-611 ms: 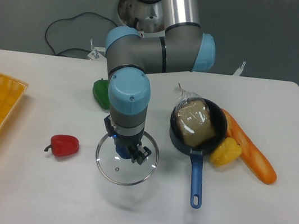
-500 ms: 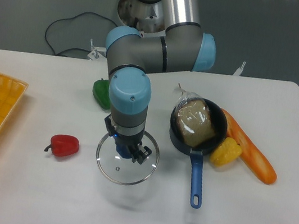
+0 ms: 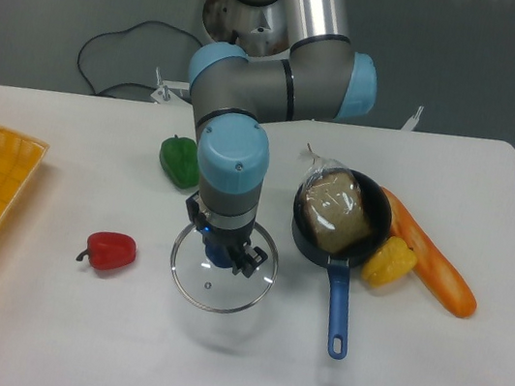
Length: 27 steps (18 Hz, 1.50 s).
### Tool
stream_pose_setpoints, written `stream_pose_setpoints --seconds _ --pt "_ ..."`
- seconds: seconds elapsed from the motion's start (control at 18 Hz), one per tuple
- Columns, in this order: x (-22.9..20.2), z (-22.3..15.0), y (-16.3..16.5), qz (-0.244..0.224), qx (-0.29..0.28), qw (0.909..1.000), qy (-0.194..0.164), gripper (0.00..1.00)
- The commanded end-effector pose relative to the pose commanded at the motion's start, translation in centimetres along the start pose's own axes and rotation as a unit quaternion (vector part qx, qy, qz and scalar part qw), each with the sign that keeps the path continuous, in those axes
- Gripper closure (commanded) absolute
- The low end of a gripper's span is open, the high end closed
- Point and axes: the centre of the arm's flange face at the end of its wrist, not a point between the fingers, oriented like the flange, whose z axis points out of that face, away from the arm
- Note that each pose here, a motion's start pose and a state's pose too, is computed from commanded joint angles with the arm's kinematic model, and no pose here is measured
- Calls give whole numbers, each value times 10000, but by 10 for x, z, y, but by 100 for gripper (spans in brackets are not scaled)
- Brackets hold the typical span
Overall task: Close the pot lid
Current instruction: 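Lift the held glass lid slightly and start moving it toward the black saucepan, then carry the glass lid over the black saucepan, tilting it above the rim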
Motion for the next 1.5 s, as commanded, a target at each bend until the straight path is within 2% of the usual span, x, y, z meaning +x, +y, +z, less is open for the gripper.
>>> stream_pose_setpoints --seconds 0.22,0.39,0.61,0.94,1.17,1.5 --pt "4 2 9 -54 -254 9993 268 42" --pt "6 -2 16 -68 -448 9986 276 42" --pt "5 -1 27 -142 -654 9965 503 42" --pt "7 -22 29 -146 -686 9964 471 42" --pt "-8 -41 42 -314 -713 9955 542 42" --pt "-32 -38 74 -647 -845 9908 831 42"
